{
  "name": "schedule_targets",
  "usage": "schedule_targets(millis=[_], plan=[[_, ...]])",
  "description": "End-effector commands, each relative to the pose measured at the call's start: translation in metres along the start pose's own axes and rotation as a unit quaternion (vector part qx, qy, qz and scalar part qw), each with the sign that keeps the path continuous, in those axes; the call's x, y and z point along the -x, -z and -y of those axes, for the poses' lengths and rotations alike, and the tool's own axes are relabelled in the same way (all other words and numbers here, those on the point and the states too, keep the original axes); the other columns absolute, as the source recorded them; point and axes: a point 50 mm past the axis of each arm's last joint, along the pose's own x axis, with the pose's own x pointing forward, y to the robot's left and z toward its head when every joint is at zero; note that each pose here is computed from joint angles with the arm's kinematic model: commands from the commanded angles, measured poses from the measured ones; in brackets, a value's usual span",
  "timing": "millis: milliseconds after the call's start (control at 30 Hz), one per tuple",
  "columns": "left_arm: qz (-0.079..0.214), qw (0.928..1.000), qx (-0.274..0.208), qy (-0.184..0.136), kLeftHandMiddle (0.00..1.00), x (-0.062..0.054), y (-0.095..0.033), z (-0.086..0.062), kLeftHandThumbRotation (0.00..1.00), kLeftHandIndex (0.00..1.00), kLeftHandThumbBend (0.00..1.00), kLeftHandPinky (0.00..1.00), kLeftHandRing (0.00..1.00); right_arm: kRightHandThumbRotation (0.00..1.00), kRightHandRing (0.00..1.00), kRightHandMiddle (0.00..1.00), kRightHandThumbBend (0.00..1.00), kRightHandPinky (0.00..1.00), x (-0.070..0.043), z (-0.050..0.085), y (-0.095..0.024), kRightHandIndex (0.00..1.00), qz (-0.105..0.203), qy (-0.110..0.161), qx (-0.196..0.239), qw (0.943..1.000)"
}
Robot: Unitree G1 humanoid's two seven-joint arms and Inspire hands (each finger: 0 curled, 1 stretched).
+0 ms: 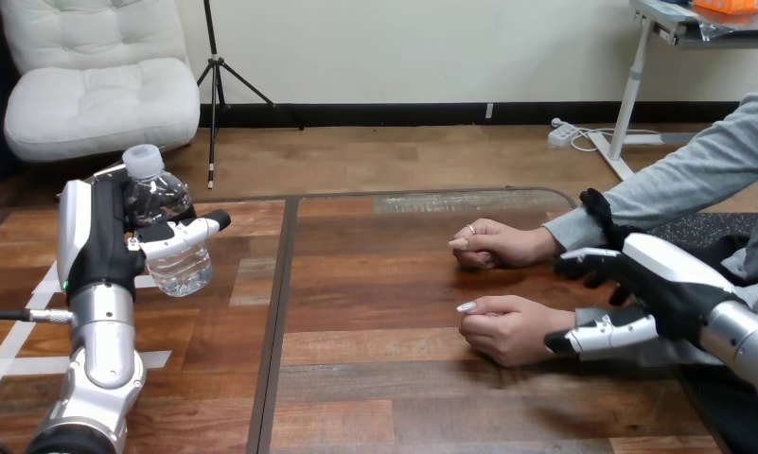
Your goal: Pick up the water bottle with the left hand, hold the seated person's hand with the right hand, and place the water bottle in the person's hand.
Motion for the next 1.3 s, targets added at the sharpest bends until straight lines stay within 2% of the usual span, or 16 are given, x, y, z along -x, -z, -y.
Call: schedule_targets(millis=[0,233,767,1267], plan=[[0.065,0.9972,0.026,-0.027,0.45,-0.0176,-0.0313,-0.01,0.0,0.45,0.75,0.36,0.42,0.53,0.83,0.85,0.94,0.7,-0.0093,0.0368,-0.0129,0.85,0.015,0.038,0.028,0.9988],[0.066,0.9971,0.031,-0.023,0.45,-0.0175,-0.0317,-0.0097,0.0,0.45,0.74,0.36,0.42,0.5,0.84,0.86,0.94,0.73,-0.0106,0.0355,-0.0106,0.85,0.008,0.036,0.027,0.999],[0.067,0.9971,0.031,-0.023,0.46,-0.017,-0.0314,-0.0096,0.0,0.45,0.74,0.37,0.42,0.52,0.87,0.88,1.0,0.75,-0.0147,0.0374,-0.0086,0.86,-0.014,0.014,0.04,0.999],[0.064,0.9971,0.032,-0.024,0.47,-0.0171,-0.0314,-0.0101,0.0,0.46,0.74,0.37,0.43,0.44,0.87,0.88,1.0,0.76,-0.0188,0.038,-0.0071,0.86,-0.037,0.004,0.059,0.9976]])
